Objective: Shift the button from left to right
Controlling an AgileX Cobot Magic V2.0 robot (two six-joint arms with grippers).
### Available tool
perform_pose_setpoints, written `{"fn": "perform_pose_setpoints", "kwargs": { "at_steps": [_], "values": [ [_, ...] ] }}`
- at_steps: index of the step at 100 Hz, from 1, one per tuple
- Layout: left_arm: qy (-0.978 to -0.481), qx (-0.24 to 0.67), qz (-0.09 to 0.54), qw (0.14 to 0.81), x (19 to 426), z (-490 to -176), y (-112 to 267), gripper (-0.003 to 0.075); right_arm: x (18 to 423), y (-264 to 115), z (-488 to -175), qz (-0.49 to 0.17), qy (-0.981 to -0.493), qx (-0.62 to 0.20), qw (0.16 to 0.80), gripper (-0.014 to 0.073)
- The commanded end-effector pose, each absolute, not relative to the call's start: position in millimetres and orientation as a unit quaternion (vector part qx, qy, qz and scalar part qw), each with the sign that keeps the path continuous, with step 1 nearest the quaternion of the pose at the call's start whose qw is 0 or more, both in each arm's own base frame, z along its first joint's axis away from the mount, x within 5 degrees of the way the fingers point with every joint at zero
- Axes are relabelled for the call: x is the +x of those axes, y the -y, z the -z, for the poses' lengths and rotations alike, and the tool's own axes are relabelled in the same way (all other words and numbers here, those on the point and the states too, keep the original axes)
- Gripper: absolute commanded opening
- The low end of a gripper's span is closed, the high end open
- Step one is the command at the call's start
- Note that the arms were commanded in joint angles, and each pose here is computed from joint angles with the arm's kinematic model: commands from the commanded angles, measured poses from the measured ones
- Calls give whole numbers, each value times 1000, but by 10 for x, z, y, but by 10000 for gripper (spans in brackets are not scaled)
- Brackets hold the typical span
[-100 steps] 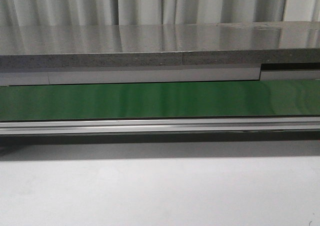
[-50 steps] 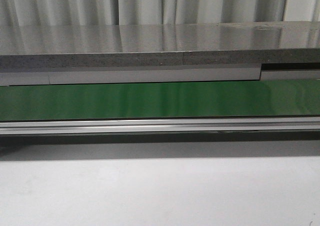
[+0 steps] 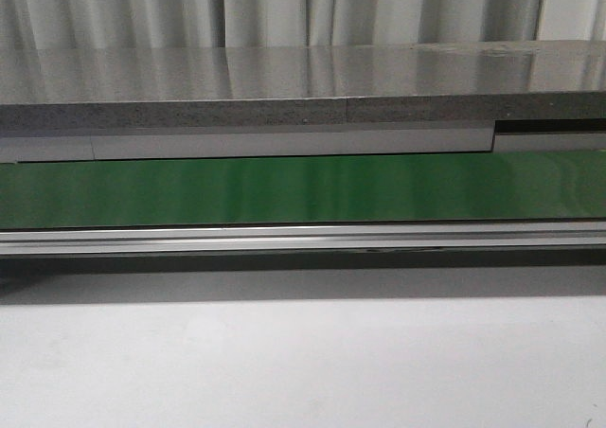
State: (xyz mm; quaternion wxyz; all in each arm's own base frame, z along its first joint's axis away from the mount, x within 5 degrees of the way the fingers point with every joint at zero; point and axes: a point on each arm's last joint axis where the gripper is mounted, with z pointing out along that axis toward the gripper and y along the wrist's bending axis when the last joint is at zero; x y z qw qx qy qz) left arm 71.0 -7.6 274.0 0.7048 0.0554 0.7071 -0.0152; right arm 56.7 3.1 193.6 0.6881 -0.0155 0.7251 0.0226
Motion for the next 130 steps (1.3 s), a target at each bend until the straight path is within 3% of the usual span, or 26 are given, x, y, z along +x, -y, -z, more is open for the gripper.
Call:
{"fn": "perform_pose_setpoints", "kwargs": {
  "at_steps": [1,68,130],
  "values": [
    [-671,44,20,740,709,-2902,67,-19,546,-25,-2082,-20,-682,-13,731,-68],
    [-666,64,-8,743,663,-2820,56,-19,546,-25,-2082,-20,-682,-13,731,-68],
    [-665,27,-7,747,529,-2137,17,-19,546,-25,-2085,-20,-682,-13,731,-68]
  ]
}}
